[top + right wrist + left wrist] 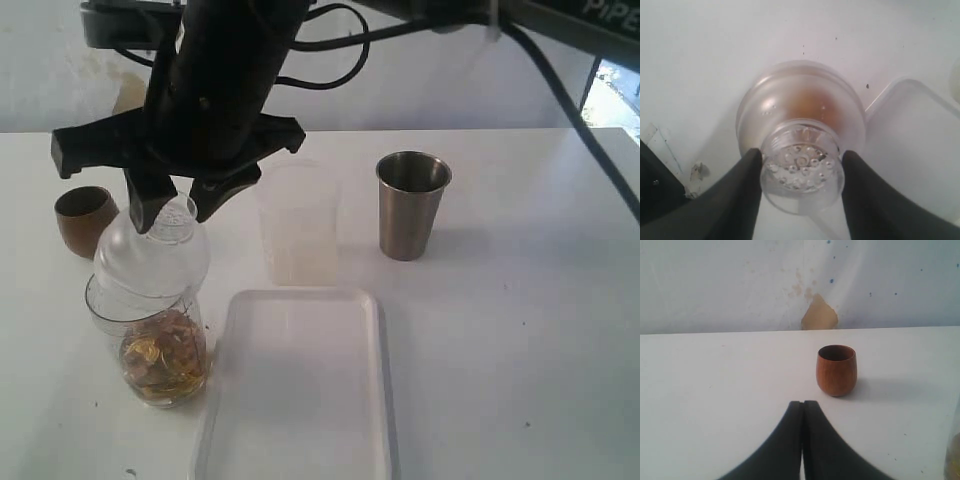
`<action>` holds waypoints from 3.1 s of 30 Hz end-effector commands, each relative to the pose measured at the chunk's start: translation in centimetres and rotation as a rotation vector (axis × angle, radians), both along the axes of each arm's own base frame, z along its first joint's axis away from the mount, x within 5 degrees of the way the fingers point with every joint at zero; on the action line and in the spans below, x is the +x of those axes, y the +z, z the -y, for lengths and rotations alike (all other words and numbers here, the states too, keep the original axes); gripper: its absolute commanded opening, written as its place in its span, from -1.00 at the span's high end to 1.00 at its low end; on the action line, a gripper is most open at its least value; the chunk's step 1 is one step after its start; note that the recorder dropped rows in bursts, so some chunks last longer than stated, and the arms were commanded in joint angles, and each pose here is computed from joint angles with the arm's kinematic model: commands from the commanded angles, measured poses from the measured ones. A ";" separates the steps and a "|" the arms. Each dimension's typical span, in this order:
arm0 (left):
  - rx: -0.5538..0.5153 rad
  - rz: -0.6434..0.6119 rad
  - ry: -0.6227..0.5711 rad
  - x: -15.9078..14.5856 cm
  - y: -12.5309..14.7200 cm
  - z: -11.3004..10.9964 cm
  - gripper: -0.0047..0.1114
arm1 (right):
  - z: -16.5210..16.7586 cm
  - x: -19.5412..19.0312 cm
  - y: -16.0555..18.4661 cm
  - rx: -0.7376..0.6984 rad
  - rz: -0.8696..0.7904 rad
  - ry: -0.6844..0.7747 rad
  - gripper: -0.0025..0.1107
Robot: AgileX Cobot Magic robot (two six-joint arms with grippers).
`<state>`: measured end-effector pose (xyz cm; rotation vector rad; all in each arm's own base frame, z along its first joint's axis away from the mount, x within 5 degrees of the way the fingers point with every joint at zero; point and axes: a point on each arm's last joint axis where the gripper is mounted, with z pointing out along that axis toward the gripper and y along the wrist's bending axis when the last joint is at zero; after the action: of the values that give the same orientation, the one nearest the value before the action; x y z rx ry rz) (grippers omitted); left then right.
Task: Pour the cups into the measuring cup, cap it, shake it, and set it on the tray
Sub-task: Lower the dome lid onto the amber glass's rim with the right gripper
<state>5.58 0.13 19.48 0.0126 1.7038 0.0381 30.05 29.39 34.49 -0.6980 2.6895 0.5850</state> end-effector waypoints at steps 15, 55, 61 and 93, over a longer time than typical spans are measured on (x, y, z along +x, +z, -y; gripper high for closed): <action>0.003 0.010 0.004 0.0 -0.1 0.0 0.92 | -0.1 0.0 0.4 0.013 0.006 0.002 0.96; 0.003 0.010 0.004 0.0 -0.1 0.0 0.92 | -0.7 0.1 -0.4 -0.031 0.038 0.015 0.96; 0.003 0.010 0.004 0.0 -0.1 0.0 0.92 | -0.9 0.4 -0.2 0.004 0.071 0.005 0.96; 0.003 0.010 0.004 0.0 -0.1 0.0 0.92 | -1.4 0.4 -0.7 0.032 0.035 0.000 0.14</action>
<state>5.58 0.13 19.48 0.0140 1.7038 0.0399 30.34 30.61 33.54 -0.6989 2.6618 0.5960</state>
